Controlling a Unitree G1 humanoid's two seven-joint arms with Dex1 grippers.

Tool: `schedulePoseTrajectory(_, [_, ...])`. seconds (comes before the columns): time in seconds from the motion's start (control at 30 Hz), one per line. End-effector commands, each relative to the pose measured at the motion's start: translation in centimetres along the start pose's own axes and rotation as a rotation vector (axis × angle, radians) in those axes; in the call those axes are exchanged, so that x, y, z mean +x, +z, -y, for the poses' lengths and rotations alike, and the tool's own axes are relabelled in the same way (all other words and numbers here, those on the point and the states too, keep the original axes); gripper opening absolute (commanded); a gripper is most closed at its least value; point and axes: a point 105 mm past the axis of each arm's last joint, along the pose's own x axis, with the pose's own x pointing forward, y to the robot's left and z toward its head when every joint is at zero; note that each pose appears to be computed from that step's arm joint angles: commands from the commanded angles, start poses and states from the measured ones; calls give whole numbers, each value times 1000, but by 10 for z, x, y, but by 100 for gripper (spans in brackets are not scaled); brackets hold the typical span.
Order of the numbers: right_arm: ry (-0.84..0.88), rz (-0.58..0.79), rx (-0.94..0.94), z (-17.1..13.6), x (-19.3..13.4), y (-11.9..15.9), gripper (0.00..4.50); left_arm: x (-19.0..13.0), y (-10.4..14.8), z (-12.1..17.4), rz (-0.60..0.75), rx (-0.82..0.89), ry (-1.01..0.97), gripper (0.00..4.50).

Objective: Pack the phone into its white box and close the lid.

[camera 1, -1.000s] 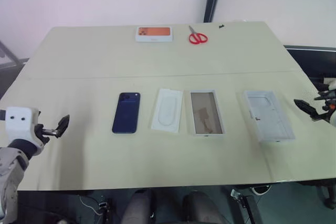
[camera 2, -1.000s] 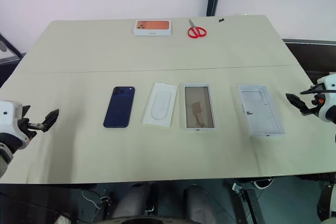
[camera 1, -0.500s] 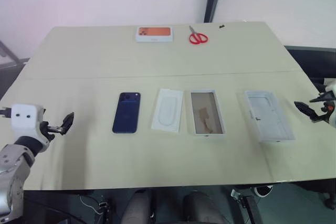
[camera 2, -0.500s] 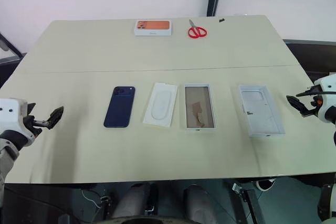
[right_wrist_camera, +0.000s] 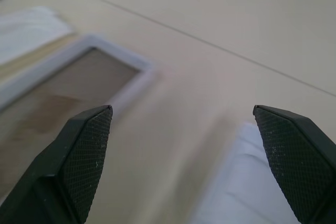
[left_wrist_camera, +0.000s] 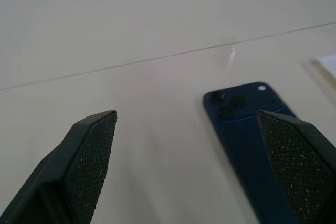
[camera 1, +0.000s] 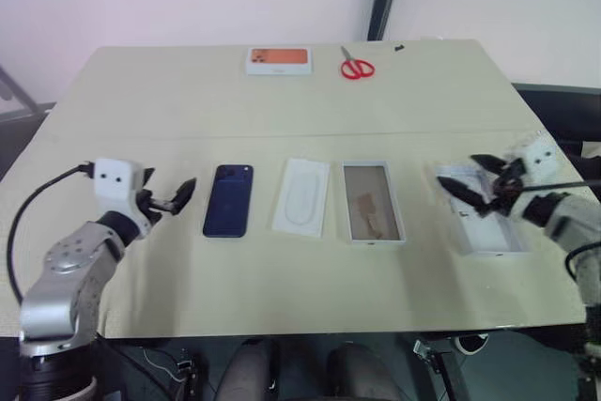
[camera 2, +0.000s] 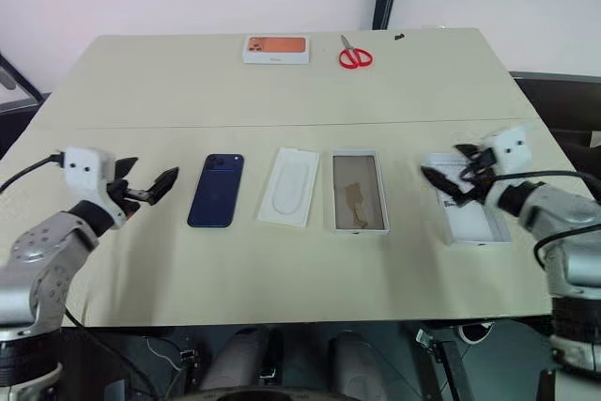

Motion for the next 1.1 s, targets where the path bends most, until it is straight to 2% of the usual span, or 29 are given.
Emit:
schedulePoseTrajectory(0.03, [58, 51, -20, -23, 5, 20, 449, 7, 5, 14, 12, 7, -66, 448])
schedulePoseTrajectory(0.2, [126, 51, -9, -44, 16, 20, 449, 12, 4, 44, -13, -56, -174, 448])
schedulePoseTrajectory(0.37, [216, 13, -72, -65, 26, 12, 449, 23, 3, 90, -98, -190, -300, 448])
schedulePoseTrajectory(0.43, [253, -1, -108, -73, 28, 11, 449, 30, 1, 100, -153, -201, -285, 448])
schedulePoseTrajectory(0.63, [308, 4, -153, -88, 33, 12, 449, 50, 7, 120, -233, -231, -208, 448])
schedulePoseTrajectory(0.87, [305, 1, -155, -91, 31, 9, 449, 58, -10, 131, -428, -345, -217, 448])
schedulePoseTrajectory(1.1, [292, 4, -151, -94, 29, 8, 449, 61, -15, 139, -503, -428, -272, 448])
